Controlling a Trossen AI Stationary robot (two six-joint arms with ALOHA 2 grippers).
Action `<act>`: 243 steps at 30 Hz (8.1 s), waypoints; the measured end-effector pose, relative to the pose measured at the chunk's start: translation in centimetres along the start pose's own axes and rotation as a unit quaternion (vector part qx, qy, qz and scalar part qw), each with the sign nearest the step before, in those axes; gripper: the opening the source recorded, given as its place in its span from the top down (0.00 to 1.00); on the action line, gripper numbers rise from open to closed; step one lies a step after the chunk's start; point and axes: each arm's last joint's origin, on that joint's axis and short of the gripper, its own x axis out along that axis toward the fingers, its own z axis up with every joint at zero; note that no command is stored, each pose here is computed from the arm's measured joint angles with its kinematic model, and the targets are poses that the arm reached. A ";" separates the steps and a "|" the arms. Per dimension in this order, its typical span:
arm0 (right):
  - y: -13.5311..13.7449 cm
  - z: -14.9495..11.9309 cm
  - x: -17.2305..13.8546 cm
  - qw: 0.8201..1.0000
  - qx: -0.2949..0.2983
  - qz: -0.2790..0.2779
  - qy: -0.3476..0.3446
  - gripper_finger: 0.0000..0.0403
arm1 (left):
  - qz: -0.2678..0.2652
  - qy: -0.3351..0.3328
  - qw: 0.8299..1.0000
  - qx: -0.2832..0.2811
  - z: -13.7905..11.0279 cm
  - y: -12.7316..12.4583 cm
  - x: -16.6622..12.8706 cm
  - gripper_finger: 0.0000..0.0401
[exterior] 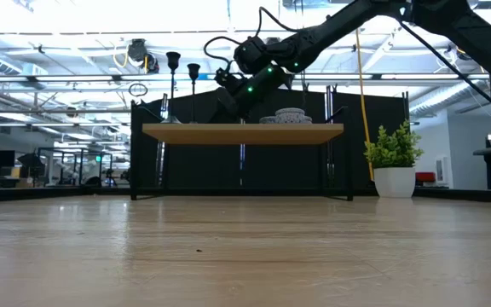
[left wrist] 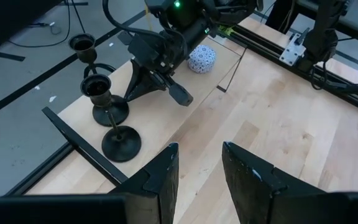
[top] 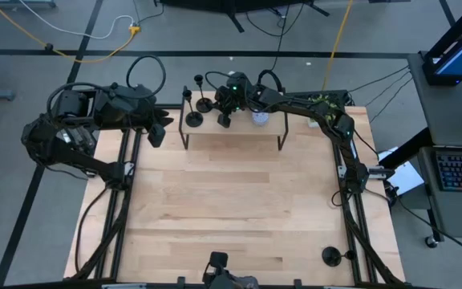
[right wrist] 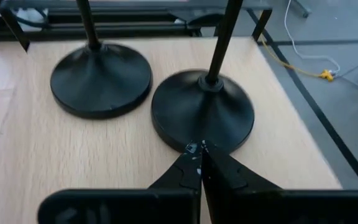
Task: Pick & Place candle stick holders
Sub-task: Put the top black candle holder on the shelf, then put the black candle holder on the shelf
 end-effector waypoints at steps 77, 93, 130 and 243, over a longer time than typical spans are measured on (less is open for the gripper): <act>0.6 -0.7 2.7 0.997 -0.053 -0.005 -0.050 1.00 | -0.002 0.027 0.999 0.020 0.4 -1.1 2.4 0.68; 0.3 0.1 2.2 0.996 -0.049 -0.037 -0.071 1.00 | -0.003 0.027 0.999 0.030 0.4 -1.1 2.4 0.68; 18.7 3.3 -35.9 0.931 0.203 0.053 0.299 1.00 | -0.171 -0.006 0.972 0.164 -4.4 -6.2 5.1 0.68; 34.0 -18.0 -39.9 0.761 0.334 0.136 0.539 0.58 | -0.205 -0.072 0.974 0.065 -5.8 -9.7 5.5 0.68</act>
